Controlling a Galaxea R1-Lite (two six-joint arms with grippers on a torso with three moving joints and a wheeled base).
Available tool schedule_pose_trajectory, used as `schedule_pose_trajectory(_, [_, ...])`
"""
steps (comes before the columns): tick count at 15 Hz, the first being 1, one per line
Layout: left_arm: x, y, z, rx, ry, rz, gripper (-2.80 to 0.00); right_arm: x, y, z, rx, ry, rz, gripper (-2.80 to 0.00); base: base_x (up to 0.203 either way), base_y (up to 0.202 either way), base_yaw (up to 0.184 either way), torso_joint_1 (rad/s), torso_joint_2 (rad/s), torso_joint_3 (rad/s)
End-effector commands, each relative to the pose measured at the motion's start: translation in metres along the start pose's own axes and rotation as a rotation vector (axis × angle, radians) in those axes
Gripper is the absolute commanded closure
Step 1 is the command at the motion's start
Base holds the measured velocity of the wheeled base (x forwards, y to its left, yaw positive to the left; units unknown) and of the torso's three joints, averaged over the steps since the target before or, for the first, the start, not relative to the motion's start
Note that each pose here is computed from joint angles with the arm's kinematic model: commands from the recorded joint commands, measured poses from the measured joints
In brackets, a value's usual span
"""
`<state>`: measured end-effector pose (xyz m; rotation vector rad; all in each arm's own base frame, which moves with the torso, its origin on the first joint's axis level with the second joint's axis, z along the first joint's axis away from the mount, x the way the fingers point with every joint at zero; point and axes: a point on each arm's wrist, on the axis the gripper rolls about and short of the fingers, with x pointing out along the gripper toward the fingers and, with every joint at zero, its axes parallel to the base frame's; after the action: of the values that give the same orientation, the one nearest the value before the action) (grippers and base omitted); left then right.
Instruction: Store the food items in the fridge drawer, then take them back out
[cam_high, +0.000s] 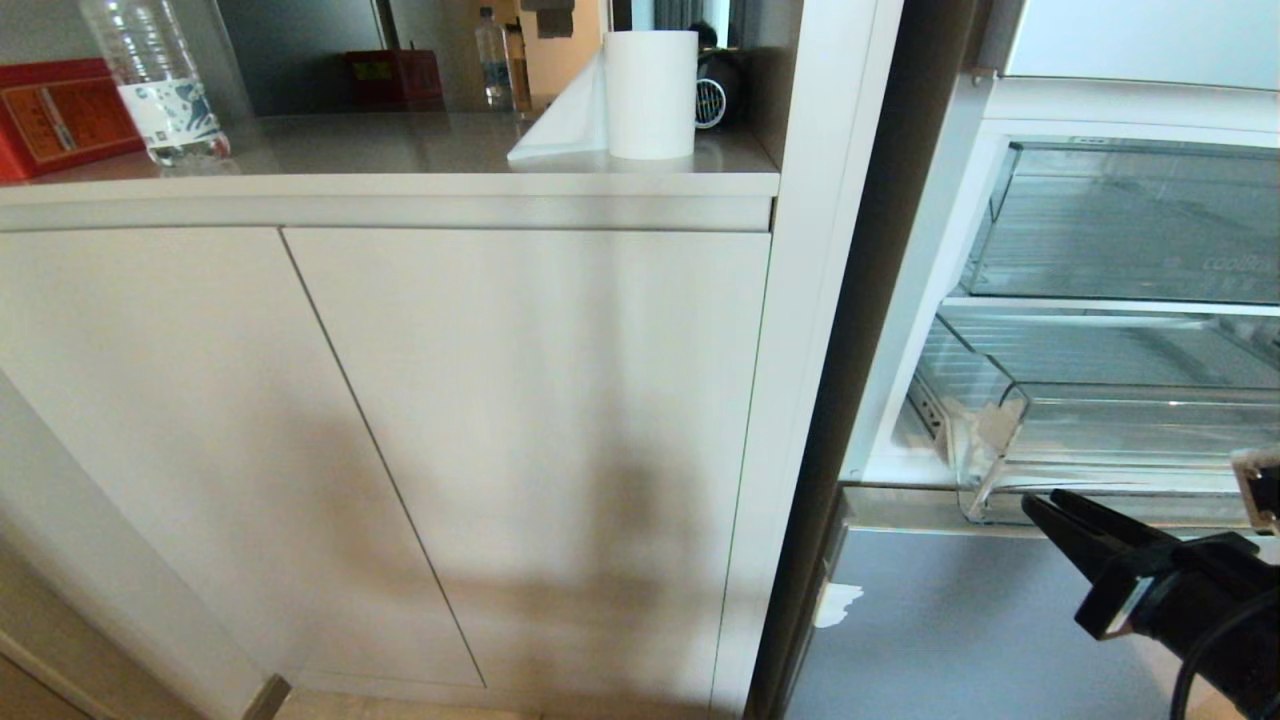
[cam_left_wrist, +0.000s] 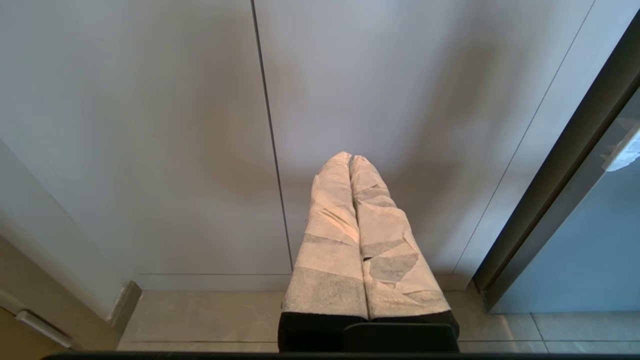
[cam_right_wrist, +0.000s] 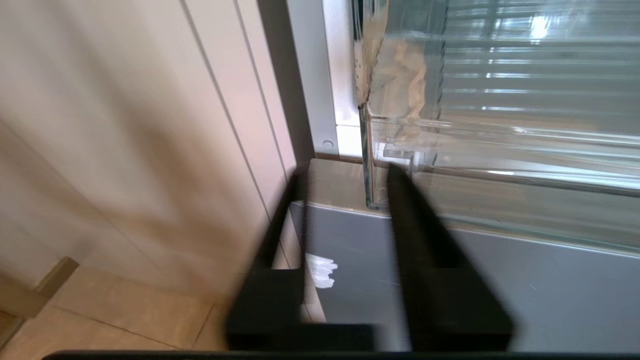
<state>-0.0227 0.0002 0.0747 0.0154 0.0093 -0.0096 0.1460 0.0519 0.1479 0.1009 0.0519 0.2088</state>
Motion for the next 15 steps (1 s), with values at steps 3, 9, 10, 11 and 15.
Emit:
schedule_pose_trajectory(3, [0.0, 0.0, 0.0, 0.0, 0.001, 0.0, 0.0, -0.056, -0.006, 0.022, 0.018, -0.122, 0.019, -2.8, 0.0, 0.0, 0.0, 0.0, 0.0, 0.0])
schedule_pose_trajectory(9, [0.0, 0.0, 0.0, 0.0, 0.001, 0.0, 0.0, -0.099, -0.002, 0.125, 0.005, 0.048, -0.035, -2.8, 0.0, 0.0, 0.0, 0.0, 0.0, 0.0])
schedule_pose_trajectory(10, [0.0, 0.0, 0.0, 0.0, 0.001, 0.0, 0.0, -0.087, -0.001, 0.136, -0.003, 0.096, -0.069, -2.8, 0.0, 0.0, 0.0, 0.0, 0.0, 0.0])
schedule_pose_trajectory(11, [0.0, 0.0, 0.0, 0.0, 0.001, 0.0, 0.0, -0.063, -0.002, 0.139, -0.02, 0.181, -0.118, -2.8, 0.0, 0.0, 0.0, 0.0, 0.0, 0.0])
schedule_pose_trajectory(15, [0.0, 0.0, 0.0, 0.0, 0.001, 0.0, 0.0, 0.028, -0.016, 0.142, -0.065, 0.408, -0.253, -2.8, 0.0, 0.0, 0.0, 0.0, 0.0, 0.0])
